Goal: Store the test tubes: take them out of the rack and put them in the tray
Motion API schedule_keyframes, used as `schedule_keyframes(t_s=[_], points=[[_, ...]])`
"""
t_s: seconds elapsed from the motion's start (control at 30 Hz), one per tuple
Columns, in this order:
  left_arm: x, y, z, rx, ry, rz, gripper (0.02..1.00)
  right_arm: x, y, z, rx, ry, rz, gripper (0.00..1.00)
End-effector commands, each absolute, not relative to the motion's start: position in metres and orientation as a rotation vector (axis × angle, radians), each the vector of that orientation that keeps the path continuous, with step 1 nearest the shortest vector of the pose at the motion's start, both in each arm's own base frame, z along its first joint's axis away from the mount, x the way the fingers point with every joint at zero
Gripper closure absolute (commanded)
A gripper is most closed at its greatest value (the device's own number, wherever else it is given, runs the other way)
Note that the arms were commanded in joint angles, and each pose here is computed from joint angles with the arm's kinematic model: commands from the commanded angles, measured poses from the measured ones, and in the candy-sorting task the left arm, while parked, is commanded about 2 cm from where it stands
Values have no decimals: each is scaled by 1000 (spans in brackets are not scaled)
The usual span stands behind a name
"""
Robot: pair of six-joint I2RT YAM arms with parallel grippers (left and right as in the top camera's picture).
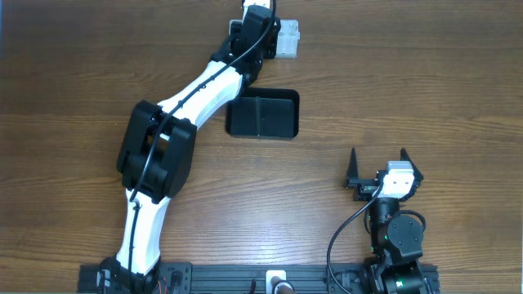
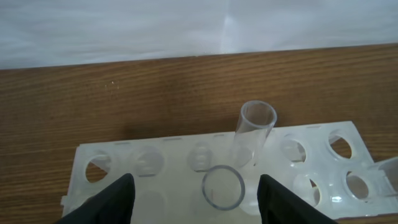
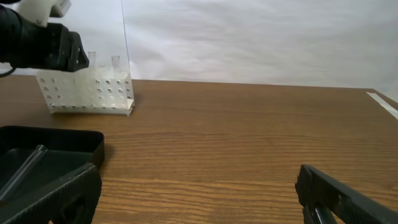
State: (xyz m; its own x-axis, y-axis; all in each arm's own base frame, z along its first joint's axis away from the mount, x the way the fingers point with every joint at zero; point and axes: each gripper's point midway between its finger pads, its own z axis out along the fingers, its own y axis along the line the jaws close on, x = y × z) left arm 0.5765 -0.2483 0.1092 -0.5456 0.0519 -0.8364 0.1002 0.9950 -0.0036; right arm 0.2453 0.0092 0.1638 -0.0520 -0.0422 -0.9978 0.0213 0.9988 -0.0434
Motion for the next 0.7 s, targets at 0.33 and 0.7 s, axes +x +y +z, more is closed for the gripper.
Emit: schedule_keyframes(t_s=[0.33,0.7], points=[[589,-249,116,103,2105,-80,511,245,10,162,-16,1623,-50,7],[598,-255,112,104,2099,-88,630,245,10,162,-16,1623,-50,7]])
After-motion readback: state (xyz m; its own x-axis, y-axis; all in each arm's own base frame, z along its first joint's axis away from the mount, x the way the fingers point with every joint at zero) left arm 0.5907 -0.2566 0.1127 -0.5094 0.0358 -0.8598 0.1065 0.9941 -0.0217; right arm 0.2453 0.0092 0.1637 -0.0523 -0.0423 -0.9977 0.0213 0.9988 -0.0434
